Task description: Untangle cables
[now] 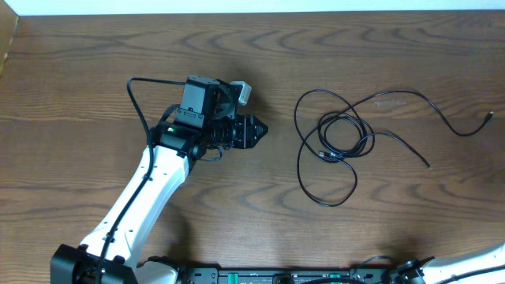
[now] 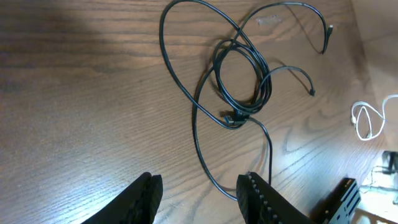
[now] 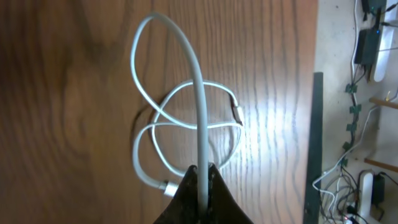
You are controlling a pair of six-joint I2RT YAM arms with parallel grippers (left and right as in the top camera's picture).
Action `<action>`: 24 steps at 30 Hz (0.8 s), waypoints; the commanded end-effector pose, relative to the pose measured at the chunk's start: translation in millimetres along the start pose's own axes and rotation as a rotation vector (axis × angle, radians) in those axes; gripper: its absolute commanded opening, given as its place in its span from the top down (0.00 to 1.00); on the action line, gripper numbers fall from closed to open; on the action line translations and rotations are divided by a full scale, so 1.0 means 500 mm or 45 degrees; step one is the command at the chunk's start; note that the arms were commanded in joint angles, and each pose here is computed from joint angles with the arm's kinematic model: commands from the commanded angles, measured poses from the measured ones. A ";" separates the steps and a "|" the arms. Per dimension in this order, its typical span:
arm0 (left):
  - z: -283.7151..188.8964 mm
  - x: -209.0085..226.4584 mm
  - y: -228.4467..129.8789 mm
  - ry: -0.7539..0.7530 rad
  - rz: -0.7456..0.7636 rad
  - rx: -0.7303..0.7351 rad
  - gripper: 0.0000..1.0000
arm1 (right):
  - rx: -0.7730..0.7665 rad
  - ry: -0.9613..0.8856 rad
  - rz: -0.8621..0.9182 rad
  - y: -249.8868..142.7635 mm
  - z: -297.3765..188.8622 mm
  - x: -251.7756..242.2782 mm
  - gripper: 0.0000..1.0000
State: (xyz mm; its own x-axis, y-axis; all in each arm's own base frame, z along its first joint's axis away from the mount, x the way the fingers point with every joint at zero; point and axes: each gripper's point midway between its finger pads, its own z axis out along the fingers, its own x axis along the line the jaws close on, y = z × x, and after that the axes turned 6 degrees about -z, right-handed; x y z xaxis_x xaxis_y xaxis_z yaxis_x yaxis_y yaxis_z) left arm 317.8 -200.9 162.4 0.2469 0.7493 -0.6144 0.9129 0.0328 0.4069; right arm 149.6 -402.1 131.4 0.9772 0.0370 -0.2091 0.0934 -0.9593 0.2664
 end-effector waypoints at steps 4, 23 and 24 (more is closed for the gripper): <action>-0.002 -0.017 0.002 -0.055 0.065 -0.001 0.56 | 0.062 -0.024 0.020 -0.045 0.094 0.001 0.99; -0.001 -0.022 0.005 -0.067 0.073 -0.008 0.56 | 0.020 0.081 0.046 -0.028 0.092 0.019 0.40; -0.001 -0.025 0.004 -0.075 0.076 -0.004 0.55 | 0.008 0.086 0.050 -0.024 0.086 0.018 0.39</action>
State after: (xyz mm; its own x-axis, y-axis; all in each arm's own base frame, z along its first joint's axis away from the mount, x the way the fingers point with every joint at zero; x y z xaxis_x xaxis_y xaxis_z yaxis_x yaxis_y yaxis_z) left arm 319.5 -205.2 167.5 0.2960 0.7301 -0.6159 0.8975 0.0081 0.4410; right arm 148.5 -398.0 72.9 0.9873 0.0292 -0.1560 0.0660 -0.9695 0.2362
